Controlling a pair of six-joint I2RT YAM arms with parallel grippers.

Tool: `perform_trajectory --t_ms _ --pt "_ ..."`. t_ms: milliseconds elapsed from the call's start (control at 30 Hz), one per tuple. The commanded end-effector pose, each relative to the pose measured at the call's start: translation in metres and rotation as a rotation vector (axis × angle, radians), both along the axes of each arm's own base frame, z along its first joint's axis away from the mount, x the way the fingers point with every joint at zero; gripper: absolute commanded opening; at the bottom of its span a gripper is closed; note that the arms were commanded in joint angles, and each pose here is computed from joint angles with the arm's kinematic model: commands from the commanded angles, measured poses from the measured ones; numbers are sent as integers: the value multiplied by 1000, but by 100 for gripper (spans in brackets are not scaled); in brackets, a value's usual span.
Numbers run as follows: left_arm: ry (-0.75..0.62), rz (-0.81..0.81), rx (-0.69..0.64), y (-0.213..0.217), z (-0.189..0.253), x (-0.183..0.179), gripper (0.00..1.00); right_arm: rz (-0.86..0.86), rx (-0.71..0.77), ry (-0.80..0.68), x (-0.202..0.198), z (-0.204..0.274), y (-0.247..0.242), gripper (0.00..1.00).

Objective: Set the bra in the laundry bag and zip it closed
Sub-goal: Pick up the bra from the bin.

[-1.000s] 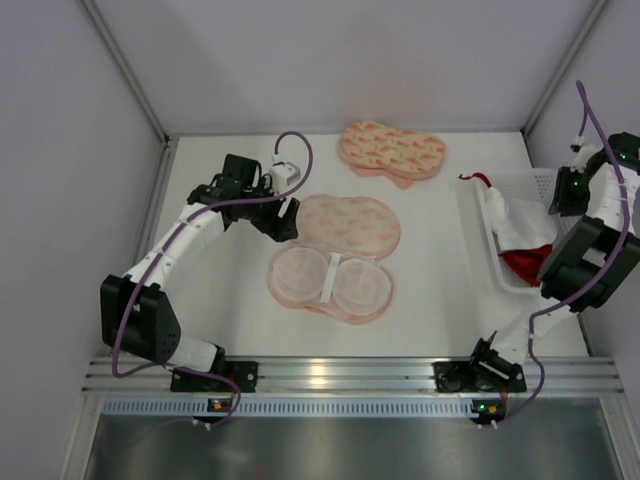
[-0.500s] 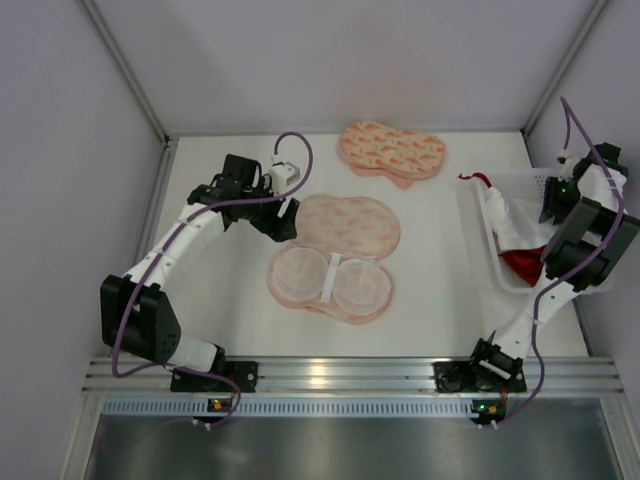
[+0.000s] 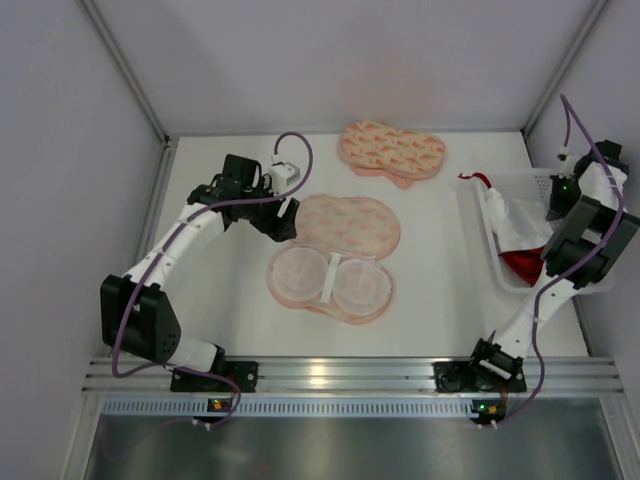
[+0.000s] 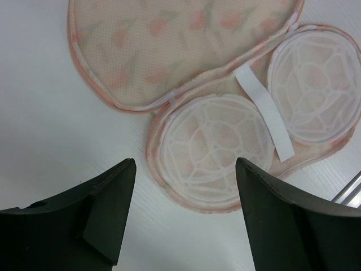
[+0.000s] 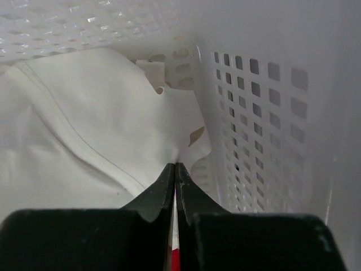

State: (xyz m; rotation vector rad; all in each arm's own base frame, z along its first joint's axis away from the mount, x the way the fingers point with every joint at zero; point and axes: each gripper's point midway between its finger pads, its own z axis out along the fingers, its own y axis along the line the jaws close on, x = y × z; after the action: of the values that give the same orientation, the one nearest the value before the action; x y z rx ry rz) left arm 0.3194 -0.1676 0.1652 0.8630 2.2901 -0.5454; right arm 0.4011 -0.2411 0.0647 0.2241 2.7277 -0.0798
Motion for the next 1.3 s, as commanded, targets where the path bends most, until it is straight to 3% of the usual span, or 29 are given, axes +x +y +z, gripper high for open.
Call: perform_trajectory --t_ms 0,433,733,1033,1267 --pt "-32 -7 -5 1 7 2 77 34 -41 -98 11 48 0 0" --pt "-66 -1 -61 -7 37 8 78 97 -30 -354 -4 194 39 0" --pt "-126 -20 -187 -28 93 19 79 164 71 -558 -27 286 95 0" --pt "-54 -84 -449 -67 160 14 80 316 448 -635 -46 290 207 0" --pt "-35 -88 -614 -113 187 25 86 412 599 -583 -48 254 273 0"
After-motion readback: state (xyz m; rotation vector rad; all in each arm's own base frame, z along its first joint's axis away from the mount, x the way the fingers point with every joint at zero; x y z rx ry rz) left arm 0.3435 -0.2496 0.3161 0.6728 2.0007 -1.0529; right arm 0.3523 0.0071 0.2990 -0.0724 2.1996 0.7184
